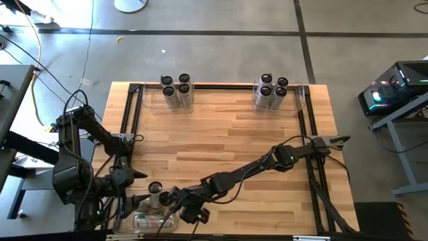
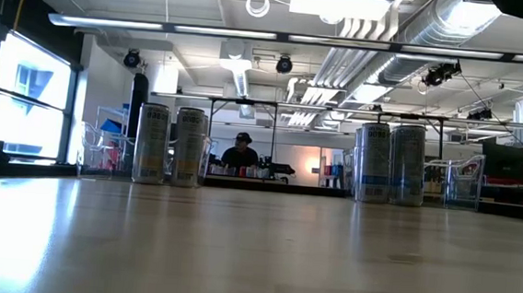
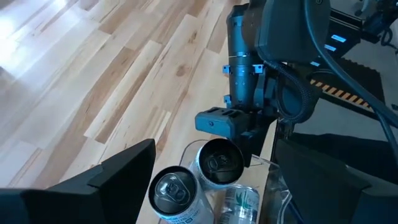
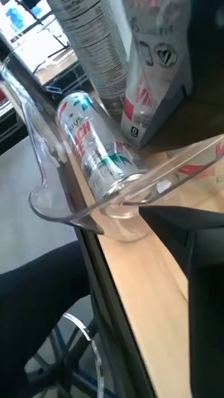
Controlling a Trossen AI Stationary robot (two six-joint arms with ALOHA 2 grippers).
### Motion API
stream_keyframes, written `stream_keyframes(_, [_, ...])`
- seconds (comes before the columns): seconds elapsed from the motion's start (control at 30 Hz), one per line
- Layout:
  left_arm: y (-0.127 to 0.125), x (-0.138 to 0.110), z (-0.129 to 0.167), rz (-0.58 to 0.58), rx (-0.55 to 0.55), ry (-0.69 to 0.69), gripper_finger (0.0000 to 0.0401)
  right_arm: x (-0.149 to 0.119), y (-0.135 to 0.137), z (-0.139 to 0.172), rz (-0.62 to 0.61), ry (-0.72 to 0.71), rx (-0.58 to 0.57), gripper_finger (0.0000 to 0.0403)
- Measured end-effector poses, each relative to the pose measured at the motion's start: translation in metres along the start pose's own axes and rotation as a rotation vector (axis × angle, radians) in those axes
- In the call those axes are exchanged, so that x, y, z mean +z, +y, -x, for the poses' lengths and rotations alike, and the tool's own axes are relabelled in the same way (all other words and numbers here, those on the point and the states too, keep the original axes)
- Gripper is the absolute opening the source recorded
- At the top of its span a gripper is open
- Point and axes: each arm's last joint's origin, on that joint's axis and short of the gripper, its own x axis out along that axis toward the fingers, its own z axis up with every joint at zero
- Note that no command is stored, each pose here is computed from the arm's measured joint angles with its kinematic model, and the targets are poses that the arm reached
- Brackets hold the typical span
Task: Sort soda cans
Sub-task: Move the bottom left transparent bin to the center of the table
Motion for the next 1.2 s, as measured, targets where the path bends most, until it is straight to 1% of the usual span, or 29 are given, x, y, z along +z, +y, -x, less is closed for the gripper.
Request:
stream_keyframes(0.13, [0.0, 0.0, 0.0, 0.0, 0.0, 0.0, 0.0328, 0.0, 0.0, 0.0, -0.034, 0.002, 0.002, 0.0102])
stream_keyframes(0.27, [0.0, 0.0, 0.0, 0.0, 0.0, -0.003, 0.0328, 0.0, 0.001, 0.0, -0.035, 0.008, 0.01, 0.0072])
stream_keyframes(0.47, [0.0, 0.0, 0.0, 0.006, -0.002, -0.004, 0.0328, 0.002, 0.006, 0.0, -0.034, 0.017, 0.03, 0.0047])
stream_keyframes(0.6, [-0.001, 0.0, 0.0, 0.013, -0.01, -0.005, 0.0328, 0.004, 0.01, 0.0, -0.039, 0.027, 0.037, 0.0044])
stream_keyframes(0.7, [-0.002, 0.0, 0.0, 0.008, -0.012, -0.005, 0.0328, 0.007, 0.011, 0.002, -0.084, 0.047, 0.04, 0.0043])
stream_keyframes(0.83, [-0.002, 0.0, 0.0, 0.006, -0.011, -0.005, 0.0328, 0.009, 0.013, 0.008, -0.155, 0.091, 0.074, 0.0043])
stream_keyframes(1.2, [-0.006, -0.004, -0.004, -0.013, -0.001, 0.0, 0.0328, 0.007, 0.017, 0.019, -0.269, 0.195, 0.106, 0.0043])
